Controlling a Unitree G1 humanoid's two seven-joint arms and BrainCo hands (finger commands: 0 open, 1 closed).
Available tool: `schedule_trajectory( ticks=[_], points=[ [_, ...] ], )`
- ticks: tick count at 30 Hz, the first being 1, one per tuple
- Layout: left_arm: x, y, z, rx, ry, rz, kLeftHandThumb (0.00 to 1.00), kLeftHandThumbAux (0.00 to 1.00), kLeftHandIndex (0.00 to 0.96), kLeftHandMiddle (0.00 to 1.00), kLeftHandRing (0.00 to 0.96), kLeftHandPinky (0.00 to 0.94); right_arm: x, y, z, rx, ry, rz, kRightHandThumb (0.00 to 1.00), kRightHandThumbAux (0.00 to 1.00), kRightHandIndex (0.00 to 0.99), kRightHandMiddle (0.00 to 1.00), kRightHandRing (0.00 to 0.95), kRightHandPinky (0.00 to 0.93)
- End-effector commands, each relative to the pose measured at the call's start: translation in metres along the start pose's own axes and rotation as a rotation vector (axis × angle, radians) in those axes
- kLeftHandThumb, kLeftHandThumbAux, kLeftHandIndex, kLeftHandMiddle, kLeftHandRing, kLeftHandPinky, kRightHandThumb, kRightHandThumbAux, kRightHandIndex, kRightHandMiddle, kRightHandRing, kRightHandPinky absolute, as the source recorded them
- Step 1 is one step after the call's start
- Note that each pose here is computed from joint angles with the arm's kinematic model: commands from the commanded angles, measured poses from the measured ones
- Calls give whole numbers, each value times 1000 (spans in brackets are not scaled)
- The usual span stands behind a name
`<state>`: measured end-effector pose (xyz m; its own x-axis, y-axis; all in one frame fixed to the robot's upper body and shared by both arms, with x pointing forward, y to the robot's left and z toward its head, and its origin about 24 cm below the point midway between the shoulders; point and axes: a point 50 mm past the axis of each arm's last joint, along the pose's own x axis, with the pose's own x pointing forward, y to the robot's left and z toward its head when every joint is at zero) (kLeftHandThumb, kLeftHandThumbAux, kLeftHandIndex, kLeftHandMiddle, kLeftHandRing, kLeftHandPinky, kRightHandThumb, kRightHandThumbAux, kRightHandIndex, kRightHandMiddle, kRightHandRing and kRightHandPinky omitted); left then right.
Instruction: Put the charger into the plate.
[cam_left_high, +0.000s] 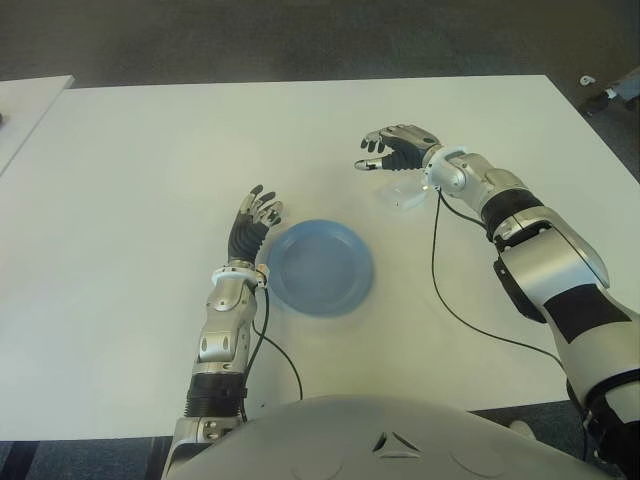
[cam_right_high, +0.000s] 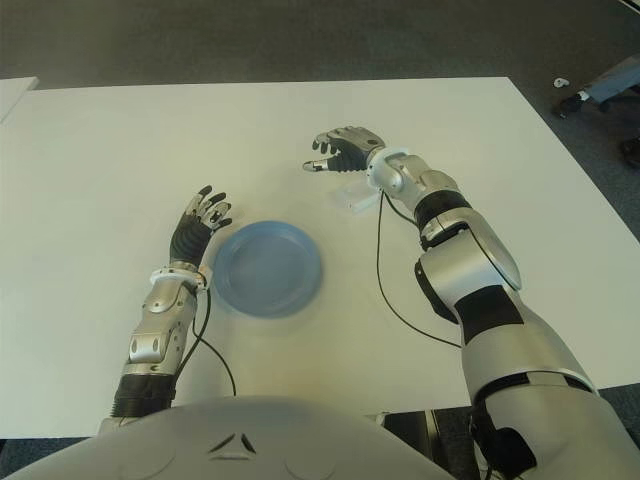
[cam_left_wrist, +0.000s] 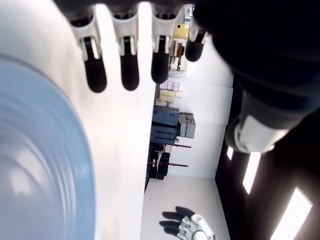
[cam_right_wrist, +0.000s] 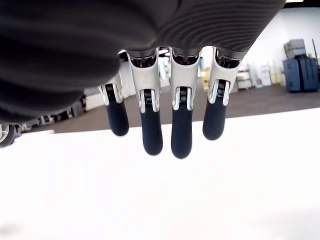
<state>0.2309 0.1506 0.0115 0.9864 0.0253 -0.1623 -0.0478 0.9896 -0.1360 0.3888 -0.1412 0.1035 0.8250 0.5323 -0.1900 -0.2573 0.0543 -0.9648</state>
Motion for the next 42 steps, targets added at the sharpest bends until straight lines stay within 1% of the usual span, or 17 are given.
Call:
schedule_trajectory(
  ticks=[1, 7, 11, 19, 26, 35, 39, 41, 42],
  points=[
    [-2, -1, -2, 3, 19, -9, 99, 584, 88, 168, 197, 254, -1, -4, 0, -8, -14, 57, 389, 149, 0, 0, 0, 0],
    [-3, -2, -1, 6, 22, -16, 102, 584, 89, 166, 199, 259, -3, -4, -2, -13, -18, 114, 429, 142, 0, 0, 0, 0],
    [-3, -2, -1, 2, 26, -21, 101, 582, 87, 157, 194, 251, -5, -5, -5, -57, -14, 151, 470, 138, 0, 0, 0, 0],
    [-4, -2, 0, -4, 34, -21, 94, 589, 85, 150, 190, 256, -8, -4, -10, -129, 9, 193, 497, 129, 0, 0, 0, 0],
    [-5, -2, 0, -1, 35, -26, 85, 584, 86, 154, 194, 255, -13, 1, -21, -180, 61, 215, 486, 132, 0, 0, 0, 0],
    [-6, -2, -1, -2, 35, -37, 90, 578, 85, 154, 195, 250, -19, 3, -29, -211, 81, 215, 470, 136, 0, 0, 0, 0],
    [-6, -1, -1, -1, 36, -42, 92, 574, 82, 149, 184, 228, -27, 4, -37, -267, 93, 220, 467, 134, 0, 0, 0, 0],
    [-6, 0, -2, 0, 37, -42, 91, 571, 81, 150, 184, 235, -29, 4, -39, -289, 98, 221, 454, 131, 0, 0, 0, 0],
    [-6, 0, -2, 0, 37, -43, 91, 567, 82, 152, 188, 247, -33, 6, -45, -312, 122, 222, 448, 133, 0, 0, 0, 0]
  ],
)
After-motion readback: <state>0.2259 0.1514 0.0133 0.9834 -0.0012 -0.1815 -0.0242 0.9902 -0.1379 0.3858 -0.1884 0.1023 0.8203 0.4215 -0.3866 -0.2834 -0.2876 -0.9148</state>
